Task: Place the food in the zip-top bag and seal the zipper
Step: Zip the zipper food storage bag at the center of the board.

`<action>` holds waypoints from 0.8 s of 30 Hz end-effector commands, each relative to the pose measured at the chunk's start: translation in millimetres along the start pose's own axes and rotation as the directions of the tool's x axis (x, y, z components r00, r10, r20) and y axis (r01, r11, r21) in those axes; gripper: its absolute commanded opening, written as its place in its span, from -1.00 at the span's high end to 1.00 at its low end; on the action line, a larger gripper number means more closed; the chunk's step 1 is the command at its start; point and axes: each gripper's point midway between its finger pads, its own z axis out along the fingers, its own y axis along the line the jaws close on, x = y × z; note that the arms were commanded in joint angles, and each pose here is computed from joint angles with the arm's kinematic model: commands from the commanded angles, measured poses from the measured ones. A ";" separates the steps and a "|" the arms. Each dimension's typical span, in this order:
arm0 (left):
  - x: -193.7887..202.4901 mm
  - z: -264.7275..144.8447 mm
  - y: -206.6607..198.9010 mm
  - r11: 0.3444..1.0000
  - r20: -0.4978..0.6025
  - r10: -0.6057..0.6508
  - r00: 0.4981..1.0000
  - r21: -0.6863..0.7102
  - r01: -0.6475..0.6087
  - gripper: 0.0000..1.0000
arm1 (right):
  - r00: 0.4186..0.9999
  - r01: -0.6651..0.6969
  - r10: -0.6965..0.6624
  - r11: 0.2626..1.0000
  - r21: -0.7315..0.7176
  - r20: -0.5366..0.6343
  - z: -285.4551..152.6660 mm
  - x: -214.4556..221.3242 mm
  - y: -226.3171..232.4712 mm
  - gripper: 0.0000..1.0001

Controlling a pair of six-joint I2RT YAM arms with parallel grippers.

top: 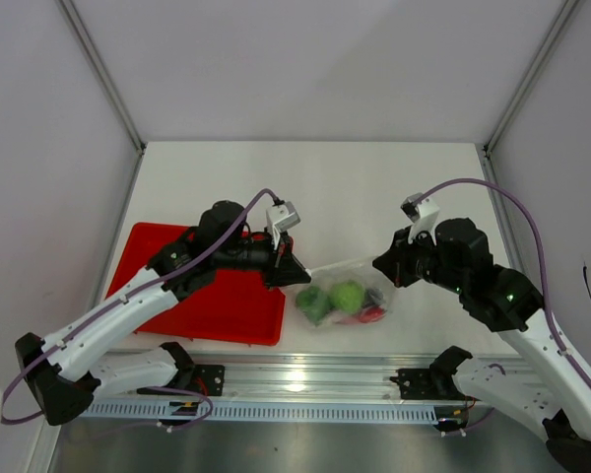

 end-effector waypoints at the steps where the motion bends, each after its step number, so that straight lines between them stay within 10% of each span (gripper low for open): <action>1: 12.2 -19.0 13.1 0.993 -0.013 -0.014 1.000 -0.121 0.013 0.94 | 0.999 -0.044 0.040 0.988 0.149 0.031 -7.6 -1.3 -28.5 1.00; 22: 38.1 -47.6 29.1 0.956 0.014 -0.054 0.998 -0.287 0.056 0.87 | 0.992 -0.127 0.129 0.955 0.268 0.009 -13.4 20.6 -50.1 1.00; 24: 37.3 -46.1 27.2 0.960 0.019 -0.058 0.998 -0.274 0.061 0.33 | 0.991 -0.133 0.136 0.952 0.275 0.007 -11.4 21.0 -51.3 1.00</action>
